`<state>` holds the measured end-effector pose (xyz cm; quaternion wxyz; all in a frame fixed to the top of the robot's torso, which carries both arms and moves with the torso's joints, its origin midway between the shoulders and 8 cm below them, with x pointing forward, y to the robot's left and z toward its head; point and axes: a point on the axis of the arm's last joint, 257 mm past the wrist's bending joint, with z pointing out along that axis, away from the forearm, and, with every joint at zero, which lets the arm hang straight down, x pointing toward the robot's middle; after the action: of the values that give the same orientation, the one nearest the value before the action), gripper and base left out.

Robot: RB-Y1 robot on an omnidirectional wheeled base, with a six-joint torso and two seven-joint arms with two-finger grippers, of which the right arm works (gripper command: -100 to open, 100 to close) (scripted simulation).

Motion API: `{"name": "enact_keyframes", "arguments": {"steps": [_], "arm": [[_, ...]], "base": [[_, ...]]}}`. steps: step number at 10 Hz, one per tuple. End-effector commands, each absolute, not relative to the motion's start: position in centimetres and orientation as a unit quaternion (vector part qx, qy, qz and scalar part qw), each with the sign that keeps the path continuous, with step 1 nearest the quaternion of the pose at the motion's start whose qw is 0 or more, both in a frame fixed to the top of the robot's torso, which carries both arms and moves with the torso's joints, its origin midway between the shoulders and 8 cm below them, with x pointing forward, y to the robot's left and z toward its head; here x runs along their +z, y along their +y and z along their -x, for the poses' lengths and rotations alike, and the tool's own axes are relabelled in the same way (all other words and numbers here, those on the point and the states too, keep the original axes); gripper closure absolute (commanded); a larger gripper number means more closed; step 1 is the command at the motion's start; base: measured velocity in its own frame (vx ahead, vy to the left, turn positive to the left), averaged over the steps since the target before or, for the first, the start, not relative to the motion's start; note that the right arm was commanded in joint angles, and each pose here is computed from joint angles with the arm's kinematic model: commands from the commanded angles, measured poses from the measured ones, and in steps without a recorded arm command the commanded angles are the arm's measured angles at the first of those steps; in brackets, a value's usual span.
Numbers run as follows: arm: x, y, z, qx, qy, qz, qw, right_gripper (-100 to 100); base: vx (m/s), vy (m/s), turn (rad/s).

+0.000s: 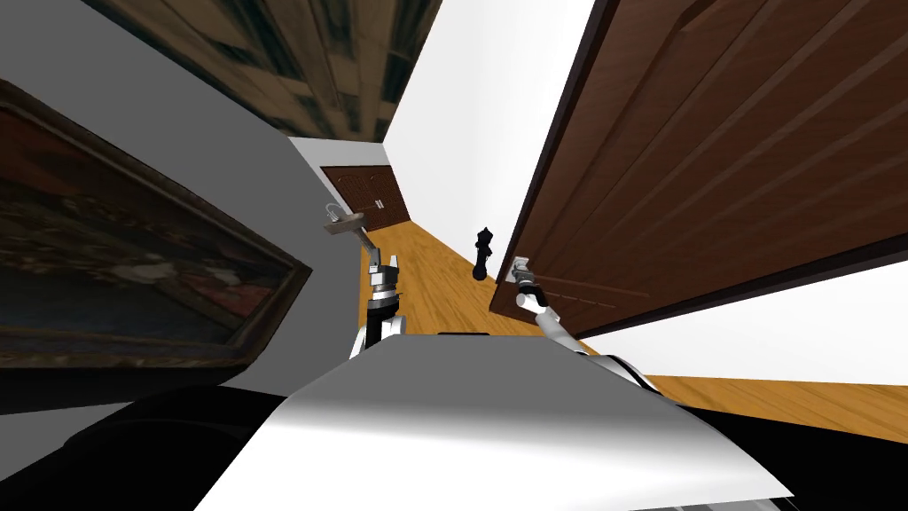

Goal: Pull the door open

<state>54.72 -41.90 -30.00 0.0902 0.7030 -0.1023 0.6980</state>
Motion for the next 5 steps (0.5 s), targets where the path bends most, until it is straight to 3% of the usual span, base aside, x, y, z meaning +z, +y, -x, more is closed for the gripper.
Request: {"name": "enact_keyframes", "arguments": {"steps": [1, 5], "arm": [[-29.65, -41.35, -54.98, 0.702, -0.097, -0.701, 0.083, 100], [-30.21, -40.76, -54.56, 0.699, -0.088, -0.706, 0.075, 100]], "base": [[-0.205, -0.050, 0.094], [-0.146, -0.034, 0.072]]}}
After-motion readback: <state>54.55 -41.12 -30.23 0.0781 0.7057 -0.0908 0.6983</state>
